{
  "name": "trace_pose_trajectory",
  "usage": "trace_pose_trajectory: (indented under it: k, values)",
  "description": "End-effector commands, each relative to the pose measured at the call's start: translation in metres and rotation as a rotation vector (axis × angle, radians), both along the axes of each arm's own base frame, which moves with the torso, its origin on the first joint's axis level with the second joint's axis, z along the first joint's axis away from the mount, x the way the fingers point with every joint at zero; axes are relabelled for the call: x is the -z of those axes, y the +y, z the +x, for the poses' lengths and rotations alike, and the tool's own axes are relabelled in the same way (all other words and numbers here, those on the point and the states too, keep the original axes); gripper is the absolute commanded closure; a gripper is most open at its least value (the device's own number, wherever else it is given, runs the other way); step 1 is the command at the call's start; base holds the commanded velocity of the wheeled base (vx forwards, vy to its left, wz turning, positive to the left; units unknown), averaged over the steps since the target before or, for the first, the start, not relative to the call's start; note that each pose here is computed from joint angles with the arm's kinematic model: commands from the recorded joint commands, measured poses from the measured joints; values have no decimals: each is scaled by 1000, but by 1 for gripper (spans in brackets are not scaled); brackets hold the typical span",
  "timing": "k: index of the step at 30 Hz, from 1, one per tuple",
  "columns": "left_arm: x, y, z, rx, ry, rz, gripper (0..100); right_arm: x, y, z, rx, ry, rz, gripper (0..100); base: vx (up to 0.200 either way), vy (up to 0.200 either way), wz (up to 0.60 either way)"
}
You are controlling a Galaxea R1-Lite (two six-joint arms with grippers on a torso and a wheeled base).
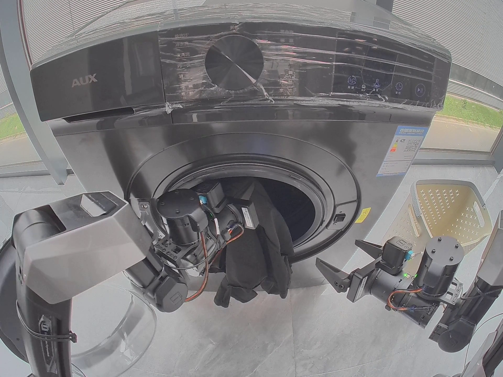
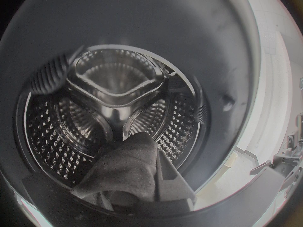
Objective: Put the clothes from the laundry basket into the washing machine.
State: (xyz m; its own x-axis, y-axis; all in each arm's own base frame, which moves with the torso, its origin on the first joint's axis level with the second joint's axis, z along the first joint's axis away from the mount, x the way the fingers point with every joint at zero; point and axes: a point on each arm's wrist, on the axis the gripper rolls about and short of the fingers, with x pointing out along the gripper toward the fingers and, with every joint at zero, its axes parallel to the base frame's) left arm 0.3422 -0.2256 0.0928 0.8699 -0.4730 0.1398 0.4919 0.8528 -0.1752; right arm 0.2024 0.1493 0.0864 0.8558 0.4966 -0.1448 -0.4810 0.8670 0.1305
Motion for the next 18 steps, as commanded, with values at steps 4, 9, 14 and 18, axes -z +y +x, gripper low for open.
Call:
trace_pose_trajectory:
  k: [4,9,14,18]
  values:
    - [30,-11,19,-20,51,33,100,1,-1,0,2,3,-2,0,0,0,0]
    - [46,-18,35,-26,50,32,100,0,0,1,-8,0,1,0,0,0,0]
    - [56,-20,59,-48,39,27,100,0,0,1,-10,1,3,0,0,0,0]
    - [54,-22,78,-68,31,20,100,1,0,1,-10,5,0,0,0,0,0]
